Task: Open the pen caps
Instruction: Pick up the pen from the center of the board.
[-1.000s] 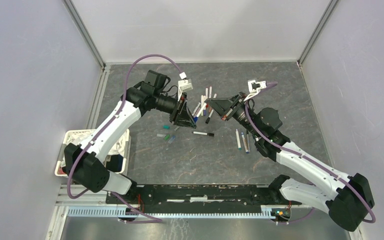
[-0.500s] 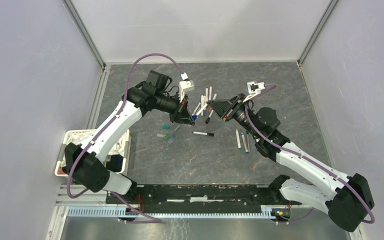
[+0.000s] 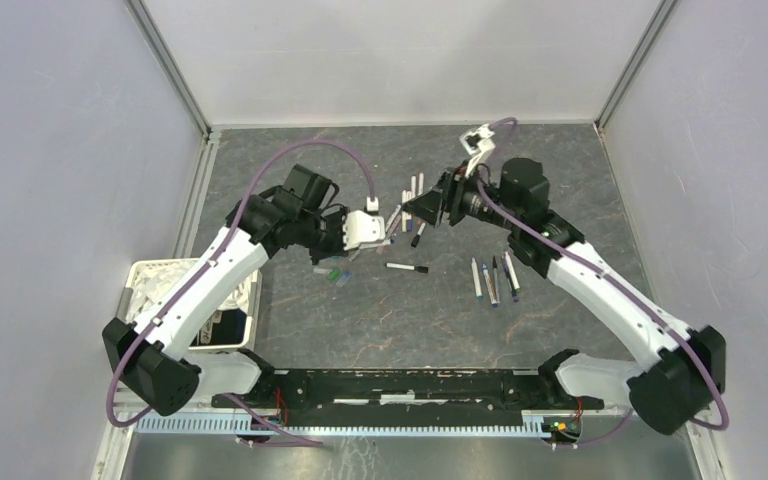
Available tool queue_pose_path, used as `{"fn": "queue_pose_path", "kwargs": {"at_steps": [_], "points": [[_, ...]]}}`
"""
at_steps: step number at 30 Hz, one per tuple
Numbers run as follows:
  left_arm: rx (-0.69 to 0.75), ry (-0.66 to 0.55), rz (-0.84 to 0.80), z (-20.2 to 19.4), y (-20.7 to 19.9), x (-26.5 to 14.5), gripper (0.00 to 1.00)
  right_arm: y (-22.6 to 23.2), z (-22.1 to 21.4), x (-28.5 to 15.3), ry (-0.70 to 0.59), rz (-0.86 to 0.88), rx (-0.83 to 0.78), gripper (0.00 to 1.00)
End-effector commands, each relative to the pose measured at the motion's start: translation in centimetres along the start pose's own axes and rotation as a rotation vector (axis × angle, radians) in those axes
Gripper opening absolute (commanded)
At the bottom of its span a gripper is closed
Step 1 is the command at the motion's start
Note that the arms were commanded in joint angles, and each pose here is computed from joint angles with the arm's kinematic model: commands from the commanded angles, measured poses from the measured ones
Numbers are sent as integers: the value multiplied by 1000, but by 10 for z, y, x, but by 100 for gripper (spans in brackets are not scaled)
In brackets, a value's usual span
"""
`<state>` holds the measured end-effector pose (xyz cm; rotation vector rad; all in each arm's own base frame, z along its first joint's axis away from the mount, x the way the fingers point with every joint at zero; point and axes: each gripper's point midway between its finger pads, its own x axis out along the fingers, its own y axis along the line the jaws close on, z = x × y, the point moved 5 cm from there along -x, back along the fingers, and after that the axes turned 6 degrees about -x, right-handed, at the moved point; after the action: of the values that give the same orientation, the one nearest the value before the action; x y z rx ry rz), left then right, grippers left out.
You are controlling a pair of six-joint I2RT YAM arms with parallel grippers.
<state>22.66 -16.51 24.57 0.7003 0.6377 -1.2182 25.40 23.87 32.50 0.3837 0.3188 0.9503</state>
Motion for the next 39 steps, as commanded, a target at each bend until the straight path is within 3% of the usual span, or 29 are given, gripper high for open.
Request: {"fn": "queue_pose_path", "kwargs": {"at_steps": [1, 8, 17, 20, 26, 30, 39], "points": [[276, 142, 21, -12, -8, -8, 2, 6, -46, 12, 244, 171, 83, 65], [389, 227, -4, -15, -21, 3, 2, 30, -83, 35, 385, 288, 93, 65], [427, 233, 1, -2, -26, 10, 2, 44, -119, 53, 497, 346, 117, 60], [433, 235, -1, 0, -29, 10, 2, 45, -123, 58, 509, 350, 119, 53], [462, 265, 11, -2, -31, 11, 2, 42, -126, 59, 513, 338, 119, 18], [467, 310, 33, -7, -26, 13, 2, 40, -136, 48, 544, 337, 105, 4], [530, 493, 189, -34, 10, 15, 2, 30, -172, -1, 620, 307, 103, 0]]}}
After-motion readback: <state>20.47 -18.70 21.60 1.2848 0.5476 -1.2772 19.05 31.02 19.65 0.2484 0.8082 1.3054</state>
